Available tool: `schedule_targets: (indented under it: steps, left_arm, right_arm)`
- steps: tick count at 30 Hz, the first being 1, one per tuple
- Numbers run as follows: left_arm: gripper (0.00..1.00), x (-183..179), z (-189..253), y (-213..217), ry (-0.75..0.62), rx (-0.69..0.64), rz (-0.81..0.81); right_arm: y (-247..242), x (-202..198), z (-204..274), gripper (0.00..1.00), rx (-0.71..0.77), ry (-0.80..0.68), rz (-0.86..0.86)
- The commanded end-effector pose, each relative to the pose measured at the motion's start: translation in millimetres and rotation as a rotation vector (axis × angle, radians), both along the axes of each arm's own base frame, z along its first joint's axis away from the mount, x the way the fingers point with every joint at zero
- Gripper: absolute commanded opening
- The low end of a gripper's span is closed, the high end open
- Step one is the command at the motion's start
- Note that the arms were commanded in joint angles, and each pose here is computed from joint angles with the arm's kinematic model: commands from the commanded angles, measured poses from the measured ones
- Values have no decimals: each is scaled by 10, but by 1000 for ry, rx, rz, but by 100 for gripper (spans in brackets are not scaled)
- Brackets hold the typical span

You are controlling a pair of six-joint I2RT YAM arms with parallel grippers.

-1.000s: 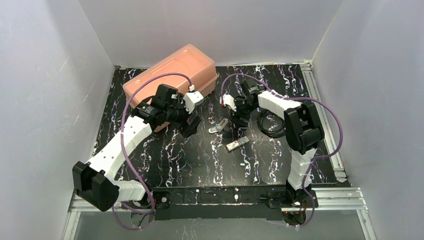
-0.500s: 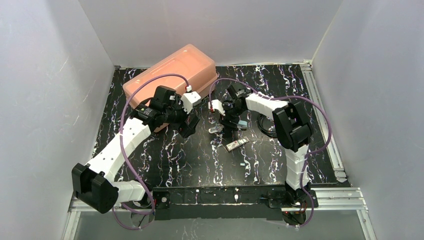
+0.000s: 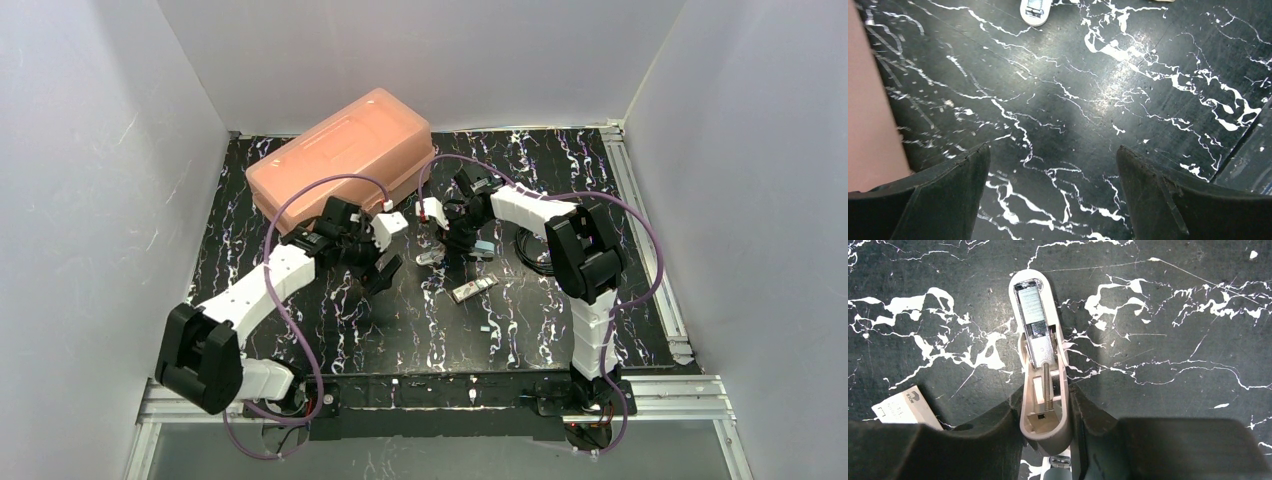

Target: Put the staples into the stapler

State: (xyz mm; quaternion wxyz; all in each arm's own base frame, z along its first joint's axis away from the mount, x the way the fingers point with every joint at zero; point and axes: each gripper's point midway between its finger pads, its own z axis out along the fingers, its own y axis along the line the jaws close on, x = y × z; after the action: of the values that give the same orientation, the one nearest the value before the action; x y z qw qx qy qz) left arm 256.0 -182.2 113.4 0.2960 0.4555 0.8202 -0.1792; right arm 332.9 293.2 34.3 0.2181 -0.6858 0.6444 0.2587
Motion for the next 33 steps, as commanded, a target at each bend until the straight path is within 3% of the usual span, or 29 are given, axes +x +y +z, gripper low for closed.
schedule_targets:
  steps: [1,16,33]
  left_arm:
    - [91,88,-138,-179,-22,-79,-55]
    - [53,511,-512,-619,81,-209,37]
    - [33,480,-792,-1046,303,-362,76]
  right_arm:
    - [114,9,258,37,63,-11,8]
    - [64,-105,278,24,71,4,-21]
    - [-60,-306,254,19,94,0,-90]
